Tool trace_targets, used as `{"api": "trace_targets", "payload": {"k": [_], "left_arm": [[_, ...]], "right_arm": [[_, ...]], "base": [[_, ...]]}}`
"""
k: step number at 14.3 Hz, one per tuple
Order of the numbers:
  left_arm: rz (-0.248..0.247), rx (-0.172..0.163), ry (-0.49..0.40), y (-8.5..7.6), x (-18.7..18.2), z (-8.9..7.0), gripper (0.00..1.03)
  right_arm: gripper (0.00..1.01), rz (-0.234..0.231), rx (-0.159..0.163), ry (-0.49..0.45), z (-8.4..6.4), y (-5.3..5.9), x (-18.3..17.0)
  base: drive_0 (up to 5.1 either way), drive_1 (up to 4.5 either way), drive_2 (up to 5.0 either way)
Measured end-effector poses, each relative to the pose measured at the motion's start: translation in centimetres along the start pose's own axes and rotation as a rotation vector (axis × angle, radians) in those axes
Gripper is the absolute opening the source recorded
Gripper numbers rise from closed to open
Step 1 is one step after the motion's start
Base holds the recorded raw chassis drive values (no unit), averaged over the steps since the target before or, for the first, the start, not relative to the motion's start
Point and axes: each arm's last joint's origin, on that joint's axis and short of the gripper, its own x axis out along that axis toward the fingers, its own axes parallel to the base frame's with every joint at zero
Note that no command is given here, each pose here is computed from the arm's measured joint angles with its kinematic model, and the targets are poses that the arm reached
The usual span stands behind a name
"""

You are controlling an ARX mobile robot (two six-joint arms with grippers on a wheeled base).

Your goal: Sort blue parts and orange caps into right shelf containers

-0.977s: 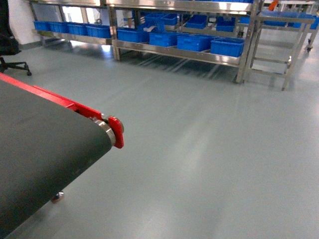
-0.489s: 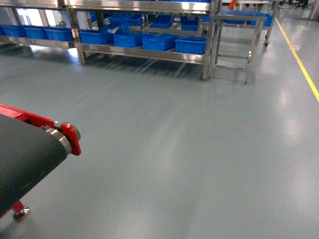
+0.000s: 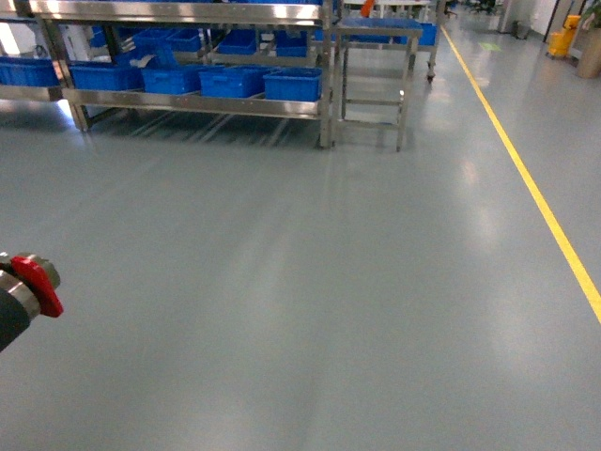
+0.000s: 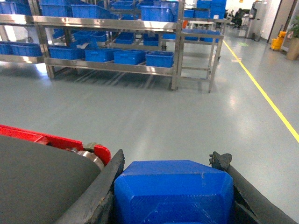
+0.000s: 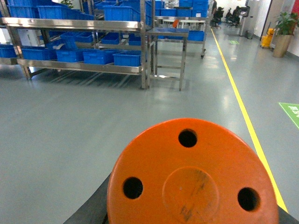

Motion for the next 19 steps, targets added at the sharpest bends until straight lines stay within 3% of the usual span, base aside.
{"api": "trace_targets", "payload": {"k": [19], "left_arm": [[-0.001,0.000,-0.001,-0.01,0.00,0.01,0.44]], "right_arm": [[0.45,-0.002,0.000,0.000,0.00,-0.01,0.00]], "base": [[-1.6,-1.64,-1.6]]}}
